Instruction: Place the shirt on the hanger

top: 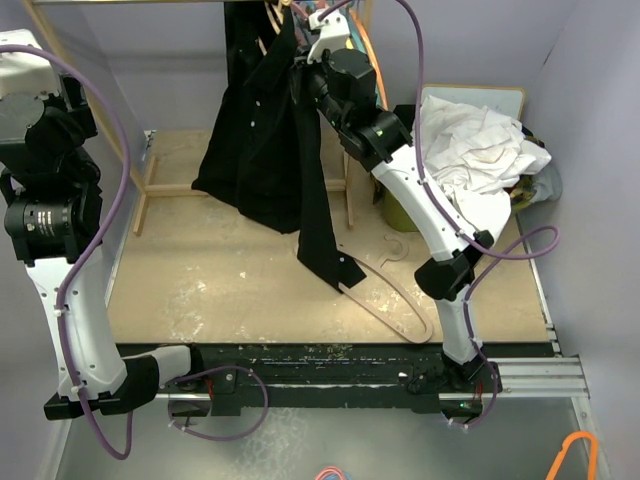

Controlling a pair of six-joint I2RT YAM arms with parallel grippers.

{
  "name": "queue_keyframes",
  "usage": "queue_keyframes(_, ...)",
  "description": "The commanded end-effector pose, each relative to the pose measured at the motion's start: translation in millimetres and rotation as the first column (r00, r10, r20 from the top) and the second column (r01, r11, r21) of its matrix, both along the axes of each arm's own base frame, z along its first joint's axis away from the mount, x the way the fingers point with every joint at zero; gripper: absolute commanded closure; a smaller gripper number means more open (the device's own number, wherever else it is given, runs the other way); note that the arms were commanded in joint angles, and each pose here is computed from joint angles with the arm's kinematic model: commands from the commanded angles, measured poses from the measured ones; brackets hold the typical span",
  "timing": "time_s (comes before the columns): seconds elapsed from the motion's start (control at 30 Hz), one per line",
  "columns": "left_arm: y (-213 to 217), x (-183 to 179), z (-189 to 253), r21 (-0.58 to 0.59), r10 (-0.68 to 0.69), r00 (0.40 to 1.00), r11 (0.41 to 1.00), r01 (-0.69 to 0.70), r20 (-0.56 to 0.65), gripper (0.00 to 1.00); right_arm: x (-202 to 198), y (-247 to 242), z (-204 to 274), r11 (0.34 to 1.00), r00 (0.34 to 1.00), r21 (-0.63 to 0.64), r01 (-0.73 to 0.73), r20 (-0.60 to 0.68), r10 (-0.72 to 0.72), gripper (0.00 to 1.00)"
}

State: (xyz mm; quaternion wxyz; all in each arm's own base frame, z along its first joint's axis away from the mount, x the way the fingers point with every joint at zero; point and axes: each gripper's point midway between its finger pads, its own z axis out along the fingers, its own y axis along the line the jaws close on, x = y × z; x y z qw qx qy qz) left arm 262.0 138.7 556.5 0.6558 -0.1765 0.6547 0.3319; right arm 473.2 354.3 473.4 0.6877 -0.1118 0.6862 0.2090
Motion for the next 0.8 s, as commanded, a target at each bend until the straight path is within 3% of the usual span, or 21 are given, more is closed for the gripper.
queue_keyframes(0.0, -2, 5, 2, -0.011, -0.022, 0.999, 1.0, 0.022, 0.031, 0.01, -7, -11, 45, 0.995, 0.996, 0.102, -0.019, 0.086, 0.01, 1.0)
queue_keyframes(0.33, -30, 28, -28, -0.014, -0.221, 0.97, 0.975, 0.221, -0.099, 0.01, -24, 7, 32, 0.983, 0.988, 0.093, -0.155, 0.021, 0.154, 1.0)
queue_keyframes(0.47, -32, 31, -32, -0.019, -0.237, 0.965, 0.971, 0.237, -0.111, 0.01, -26, 2, 35, 0.964, 0.975, 0.153, -0.215, -0.026, 0.221, 1.0)
queue_keyframes(0.63, -33, 31, -34, -0.019, -0.242, 0.963, 0.97, 0.242, -0.117, 0.01, -23, -22, 44, 0.973, 0.989, 0.192, -0.131, -0.047, 0.143, 1.0)
queue_keyframes(0.77, -37, 33, -37, -0.025, -0.273, 0.954, 0.962, 0.272, -0.125, 0.01, -30, -23, 50, 0.969, 0.986, 0.189, -0.156, -0.027, 0.164, 1.0)
